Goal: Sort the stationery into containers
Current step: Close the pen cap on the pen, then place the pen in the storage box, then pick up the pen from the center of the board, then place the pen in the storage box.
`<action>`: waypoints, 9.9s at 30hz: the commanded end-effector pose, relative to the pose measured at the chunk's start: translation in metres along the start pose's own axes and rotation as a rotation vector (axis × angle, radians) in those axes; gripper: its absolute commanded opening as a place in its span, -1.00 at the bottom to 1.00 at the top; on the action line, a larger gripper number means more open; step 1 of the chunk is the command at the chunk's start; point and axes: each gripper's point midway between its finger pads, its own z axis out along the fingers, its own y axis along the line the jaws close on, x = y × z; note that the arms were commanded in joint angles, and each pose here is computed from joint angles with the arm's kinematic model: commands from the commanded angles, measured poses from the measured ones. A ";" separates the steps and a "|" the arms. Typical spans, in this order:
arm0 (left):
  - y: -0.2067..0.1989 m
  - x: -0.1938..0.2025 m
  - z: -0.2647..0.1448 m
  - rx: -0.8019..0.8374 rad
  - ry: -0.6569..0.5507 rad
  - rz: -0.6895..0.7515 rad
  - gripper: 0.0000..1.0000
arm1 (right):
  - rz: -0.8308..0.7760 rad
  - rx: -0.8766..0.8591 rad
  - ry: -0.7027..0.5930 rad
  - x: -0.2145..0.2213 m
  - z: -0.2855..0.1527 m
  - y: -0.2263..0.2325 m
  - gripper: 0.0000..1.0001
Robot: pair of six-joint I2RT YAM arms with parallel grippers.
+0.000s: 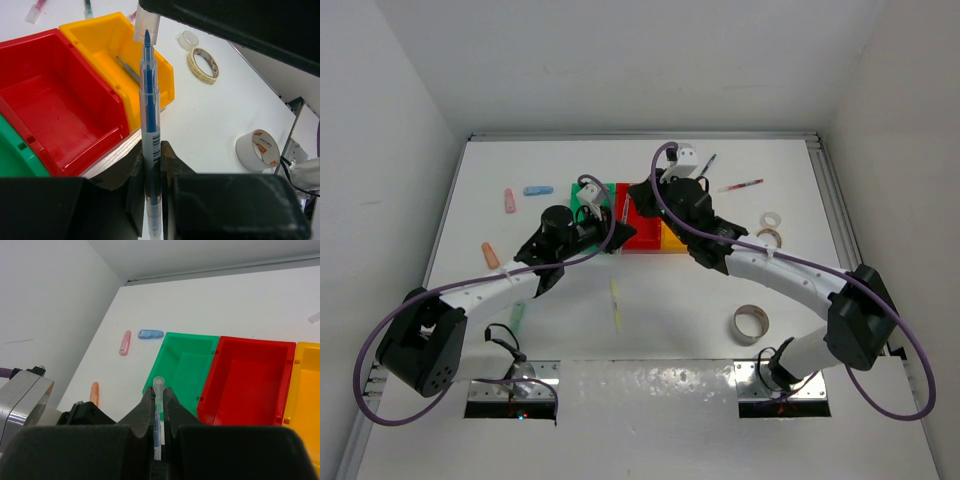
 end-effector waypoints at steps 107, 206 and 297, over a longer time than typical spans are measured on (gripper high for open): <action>-0.079 -0.050 -0.017 0.461 -0.086 0.302 -1.00 | -0.530 -0.128 0.359 0.195 -0.076 -0.024 -0.68; 0.049 -0.064 -0.023 -0.072 -0.133 0.313 0.99 | -0.622 0.134 0.584 0.105 0.108 -0.244 -1.00; 0.149 -0.096 -0.184 -0.944 -0.334 0.093 0.96 | -0.805 0.175 0.374 0.005 0.075 -0.162 -1.00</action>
